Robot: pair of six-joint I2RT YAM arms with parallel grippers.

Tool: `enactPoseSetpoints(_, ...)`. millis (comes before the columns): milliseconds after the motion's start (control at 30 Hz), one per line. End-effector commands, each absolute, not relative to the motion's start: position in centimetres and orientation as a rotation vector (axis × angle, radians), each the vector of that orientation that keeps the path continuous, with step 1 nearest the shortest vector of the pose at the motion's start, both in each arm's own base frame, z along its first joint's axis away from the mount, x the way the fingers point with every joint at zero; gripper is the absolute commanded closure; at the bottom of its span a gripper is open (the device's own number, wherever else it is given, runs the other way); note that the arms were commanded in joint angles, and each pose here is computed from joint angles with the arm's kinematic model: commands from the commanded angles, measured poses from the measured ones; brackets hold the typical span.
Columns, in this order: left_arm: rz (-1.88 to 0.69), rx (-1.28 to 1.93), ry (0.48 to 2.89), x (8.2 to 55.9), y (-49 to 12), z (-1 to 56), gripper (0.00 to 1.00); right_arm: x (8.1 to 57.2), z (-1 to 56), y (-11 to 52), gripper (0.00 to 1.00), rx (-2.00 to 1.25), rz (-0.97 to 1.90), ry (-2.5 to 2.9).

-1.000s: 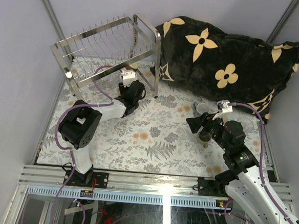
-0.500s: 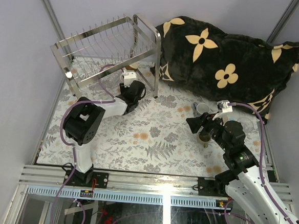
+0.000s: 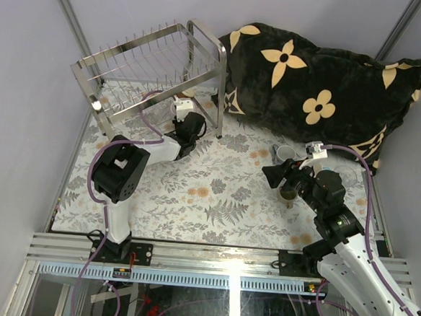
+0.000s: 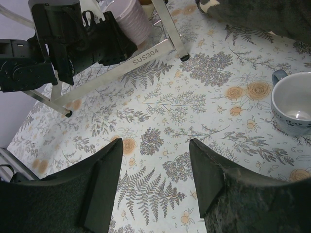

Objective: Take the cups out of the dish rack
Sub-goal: Unload the cup from the dish rack.

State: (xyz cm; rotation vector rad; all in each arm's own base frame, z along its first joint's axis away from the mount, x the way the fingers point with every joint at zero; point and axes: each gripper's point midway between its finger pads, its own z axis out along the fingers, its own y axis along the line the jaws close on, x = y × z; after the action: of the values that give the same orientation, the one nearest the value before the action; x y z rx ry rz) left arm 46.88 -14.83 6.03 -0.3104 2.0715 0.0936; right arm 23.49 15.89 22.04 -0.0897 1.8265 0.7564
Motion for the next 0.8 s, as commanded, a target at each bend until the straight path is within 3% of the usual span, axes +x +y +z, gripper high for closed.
enactPoseSetpoints(0, 0.137, -0.336, 2.071, 47.6, -13.4, 5.8, 0.79, 23.8, 23.2, 15.6, 0.36, -0.073, 0.745, 1.782)
enactPoseSetpoints(167, 0.138, -0.346, 2.066, 47.6, -13.3, 6.0, 0.99, 23.9, 23.2, 15.6, 0.36, -0.072, 0.746, 1.783)
enactPoseSetpoints(767, 0.161, -0.453, 1.870, 46.2, -12.0, 11.2, 1.00, 23.9, 23.1, 15.7, 0.36, -0.073, 0.750, 1.785)
